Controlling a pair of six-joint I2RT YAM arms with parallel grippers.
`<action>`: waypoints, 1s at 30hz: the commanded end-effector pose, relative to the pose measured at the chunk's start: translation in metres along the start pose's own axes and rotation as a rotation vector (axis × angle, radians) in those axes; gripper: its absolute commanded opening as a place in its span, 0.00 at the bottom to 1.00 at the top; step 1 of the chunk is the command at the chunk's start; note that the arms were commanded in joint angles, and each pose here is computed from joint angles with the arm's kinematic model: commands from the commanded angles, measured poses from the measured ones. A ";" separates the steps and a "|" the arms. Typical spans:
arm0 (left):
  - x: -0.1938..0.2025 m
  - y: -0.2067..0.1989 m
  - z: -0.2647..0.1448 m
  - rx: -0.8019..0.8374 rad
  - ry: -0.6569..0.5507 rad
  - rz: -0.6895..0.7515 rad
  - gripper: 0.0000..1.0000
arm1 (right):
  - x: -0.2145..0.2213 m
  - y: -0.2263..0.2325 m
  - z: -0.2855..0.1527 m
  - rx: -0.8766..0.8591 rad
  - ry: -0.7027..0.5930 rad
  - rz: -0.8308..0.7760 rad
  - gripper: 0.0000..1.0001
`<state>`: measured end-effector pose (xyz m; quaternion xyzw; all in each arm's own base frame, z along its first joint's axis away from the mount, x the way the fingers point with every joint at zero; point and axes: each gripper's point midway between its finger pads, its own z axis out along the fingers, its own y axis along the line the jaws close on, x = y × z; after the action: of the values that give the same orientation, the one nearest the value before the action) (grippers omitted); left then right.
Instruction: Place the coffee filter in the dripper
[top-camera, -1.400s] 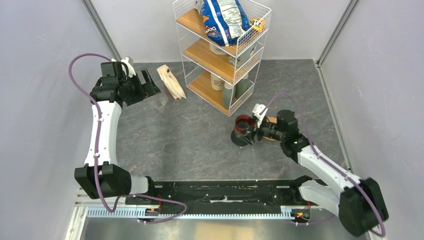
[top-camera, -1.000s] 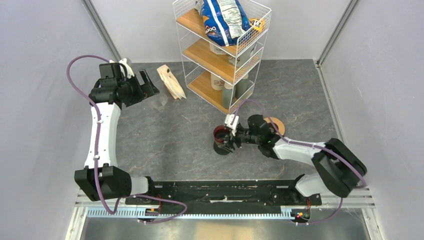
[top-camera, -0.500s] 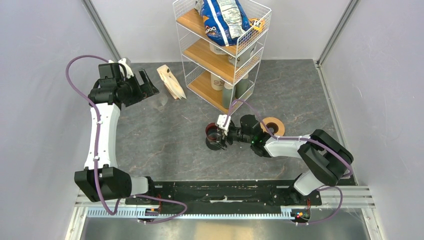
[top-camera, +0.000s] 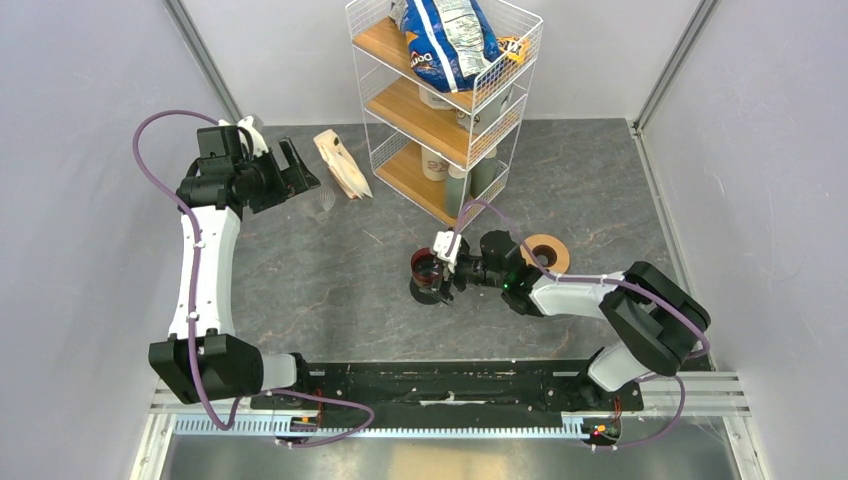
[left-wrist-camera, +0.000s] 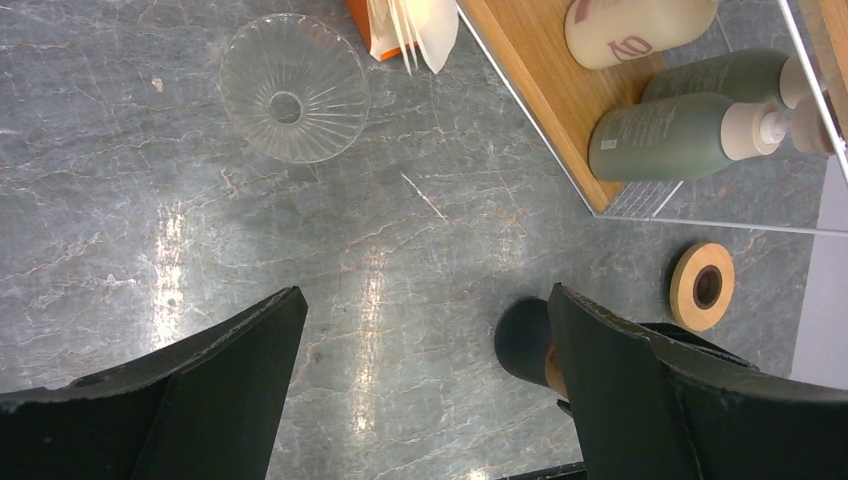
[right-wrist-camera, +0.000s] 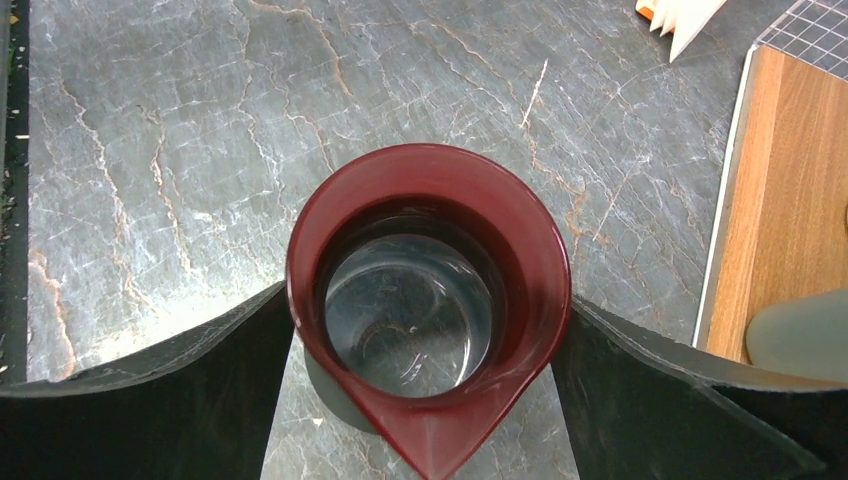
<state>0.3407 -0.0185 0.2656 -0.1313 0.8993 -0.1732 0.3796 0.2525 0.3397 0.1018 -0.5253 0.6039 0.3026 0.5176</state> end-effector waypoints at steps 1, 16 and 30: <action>-0.012 -0.009 -0.009 0.040 -0.046 0.038 1.00 | -0.017 0.000 -0.014 0.017 -0.035 -0.045 0.97; -0.005 -0.010 -0.010 0.054 -0.035 0.035 1.00 | -0.014 0.014 -0.103 0.093 0.114 0.056 0.97; -0.006 -0.015 -0.010 0.088 -0.080 0.020 1.00 | -0.047 -0.022 -0.211 0.342 0.303 0.502 0.97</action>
<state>0.3318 -0.0253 0.2708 -0.1186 0.8891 -0.1885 0.3998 0.2068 0.1817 0.2234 -0.3943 0.7421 0.2285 0.4915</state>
